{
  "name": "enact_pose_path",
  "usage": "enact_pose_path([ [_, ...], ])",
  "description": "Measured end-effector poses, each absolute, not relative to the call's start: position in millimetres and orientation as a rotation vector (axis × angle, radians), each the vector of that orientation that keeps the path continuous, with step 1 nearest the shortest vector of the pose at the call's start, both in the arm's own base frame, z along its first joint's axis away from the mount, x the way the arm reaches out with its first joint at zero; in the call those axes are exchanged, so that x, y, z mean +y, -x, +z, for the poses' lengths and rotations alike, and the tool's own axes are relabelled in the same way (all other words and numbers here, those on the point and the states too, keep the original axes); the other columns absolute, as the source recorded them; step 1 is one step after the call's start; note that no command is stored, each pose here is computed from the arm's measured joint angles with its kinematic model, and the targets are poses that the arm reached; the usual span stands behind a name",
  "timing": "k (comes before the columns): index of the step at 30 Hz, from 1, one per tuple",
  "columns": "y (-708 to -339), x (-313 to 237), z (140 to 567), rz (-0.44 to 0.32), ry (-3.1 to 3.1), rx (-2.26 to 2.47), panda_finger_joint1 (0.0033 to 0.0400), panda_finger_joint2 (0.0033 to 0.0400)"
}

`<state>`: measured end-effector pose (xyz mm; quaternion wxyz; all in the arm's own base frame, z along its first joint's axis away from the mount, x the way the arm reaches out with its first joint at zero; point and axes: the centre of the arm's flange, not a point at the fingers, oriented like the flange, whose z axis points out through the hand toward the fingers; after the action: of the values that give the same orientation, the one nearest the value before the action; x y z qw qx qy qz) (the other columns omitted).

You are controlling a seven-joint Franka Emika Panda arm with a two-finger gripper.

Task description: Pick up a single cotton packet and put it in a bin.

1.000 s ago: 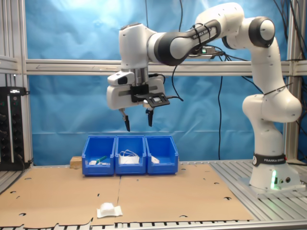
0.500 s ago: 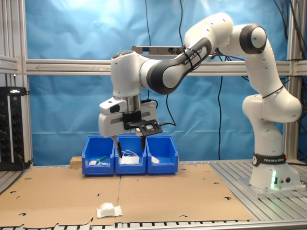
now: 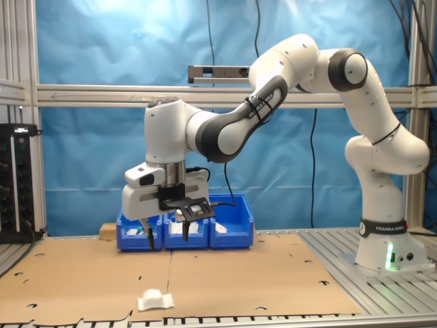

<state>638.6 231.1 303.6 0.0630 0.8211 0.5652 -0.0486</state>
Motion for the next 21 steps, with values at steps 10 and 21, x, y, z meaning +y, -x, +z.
enact_pose_path([
  [10, -658.0, 238.8, 274.3, -0.118, -2.471, 1.710, 0.0400, 0.0400],
  [21, -668.7, 232.1, 241.0, -0.133, -2.480, 1.699, 0.0400, 0.0400],
])
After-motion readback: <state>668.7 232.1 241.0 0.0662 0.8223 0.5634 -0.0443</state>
